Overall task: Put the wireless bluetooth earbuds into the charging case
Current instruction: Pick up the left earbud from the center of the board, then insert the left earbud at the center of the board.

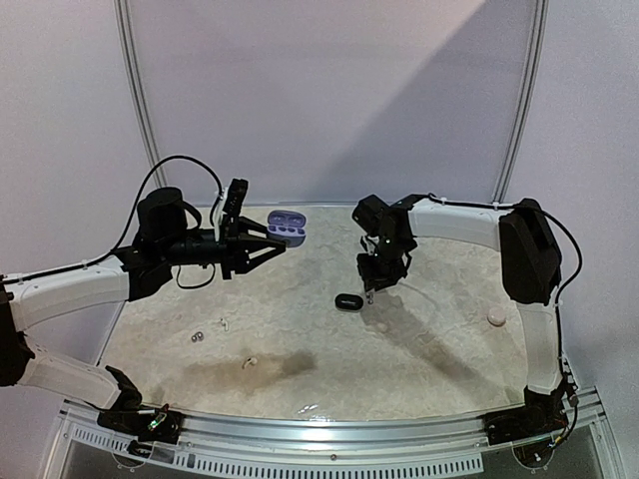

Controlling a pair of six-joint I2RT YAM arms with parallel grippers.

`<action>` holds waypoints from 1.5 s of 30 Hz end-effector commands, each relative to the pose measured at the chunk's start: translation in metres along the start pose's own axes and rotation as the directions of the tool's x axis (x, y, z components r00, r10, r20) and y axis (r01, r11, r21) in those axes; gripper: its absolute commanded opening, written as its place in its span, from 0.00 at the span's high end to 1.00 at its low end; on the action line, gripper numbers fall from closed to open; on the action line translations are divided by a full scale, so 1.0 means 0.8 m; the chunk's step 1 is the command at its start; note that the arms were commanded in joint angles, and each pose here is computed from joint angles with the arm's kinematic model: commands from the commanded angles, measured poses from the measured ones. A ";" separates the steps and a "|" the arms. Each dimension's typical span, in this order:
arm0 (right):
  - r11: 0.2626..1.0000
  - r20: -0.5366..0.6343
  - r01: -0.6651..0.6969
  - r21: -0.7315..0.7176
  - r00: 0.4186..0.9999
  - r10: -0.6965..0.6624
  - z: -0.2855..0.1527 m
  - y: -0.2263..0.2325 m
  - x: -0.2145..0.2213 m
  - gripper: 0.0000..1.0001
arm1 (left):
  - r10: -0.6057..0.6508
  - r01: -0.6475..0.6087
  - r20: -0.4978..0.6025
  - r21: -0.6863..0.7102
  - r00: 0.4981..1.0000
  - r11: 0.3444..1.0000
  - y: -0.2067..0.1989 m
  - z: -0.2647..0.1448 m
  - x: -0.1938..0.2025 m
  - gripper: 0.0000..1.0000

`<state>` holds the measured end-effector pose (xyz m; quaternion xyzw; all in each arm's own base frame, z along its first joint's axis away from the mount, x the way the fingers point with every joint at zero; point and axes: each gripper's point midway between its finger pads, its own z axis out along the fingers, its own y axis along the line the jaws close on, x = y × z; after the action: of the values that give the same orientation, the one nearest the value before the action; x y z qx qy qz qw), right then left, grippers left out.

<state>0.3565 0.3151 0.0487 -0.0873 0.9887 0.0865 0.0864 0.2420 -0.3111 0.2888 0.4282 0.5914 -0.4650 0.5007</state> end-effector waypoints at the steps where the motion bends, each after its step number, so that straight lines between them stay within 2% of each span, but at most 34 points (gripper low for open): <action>1: 1.000 -0.018 0.011 -0.015 1.000 -0.012 0.008 0.009 0.006 0.76 | -0.004 0.004 -0.003 -0.025 1.000 1.000 0.008 -0.006 0.004 1.00; 17: 0.999 -0.050 0.014 0.035 0.999 -0.012 0.028 -0.001 0.011 0.81 | -0.007 0.007 0.000 -0.031 1.000 1.000 0.008 -0.008 0.003 1.00; 25: 0.999 -0.057 0.015 0.050 0.998 -0.013 0.032 -0.005 0.014 1.00 | 0.001 -0.001 0.002 -0.036 1.000 0.999 0.010 -0.008 0.001 1.00; 26: 0.998 -0.055 0.016 0.057 0.998 -0.013 0.030 -0.007 0.014 1.00 | 0.004 -0.004 0.003 -0.035 1.000 0.999 0.010 -0.008 0.000 1.00; 31: 0.997 0.006 0.075 0.032 0.997 -0.076 -0.016 0.000 0.002 1.00 | 0.029 -0.029 -0.010 -0.011 1.000 1.000 0.005 -0.009 0.004 1.00; 34: 0.984 0.125 0.176 -0.017 0.977 -0.172 -0.085 0.013 -0.010 1.00 | 0.088 -0.087 -0.019 0.049 0.996 0.995 -0.007 -0.009 0.006 1.00; 36: 0.957 0.239 0.286 -0.055 0.934 -0.266 -0.148 0.029 -0.013 1.00 | 0.181 -0.176 -0.020 0.133 0.983 0.975 -0.024 -0.010 0.010 1.00; 38: 0.902 0.346 0.425 -0.077 0.860 -0.376 -0.207 0.051 -0.005 1.00 | 0.245 -0.235 -0.027 0.188 0.969 0.954 -0.032 -0.009 0.018 1.00; 40: 0.828 0.450 0.556 -0.074 0.759 -0.470 -0.269 0.077 0.016 1.00 | 0.284 -0.271 -0.030 0.221 0.958 0.937 -0.036 -0.009 0.024 1.00; 43: 0.669 0.566 0.741 -0.055 0.575 -0.591 -0.342 0.121 0.061 1.00 | 0.308 -0.293 -0.016 0.275 0.951 0.916 -0.044 -0.006 0.023 1.00; 45: 0.595 0.622 0.801 -0.071 0.501 -0.601 -0.377 0.144 0.082 1.00 | 0.313 -0.296 -0.005 0.316 0.950 0.902 -0.051 -0.004 0.022 1.00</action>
<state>0.2731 0.3397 0.3144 -0.3518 0.8429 0.2122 0.3475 0.2105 -0.3127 0.2723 0.5604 0.4995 -0.4458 0.4875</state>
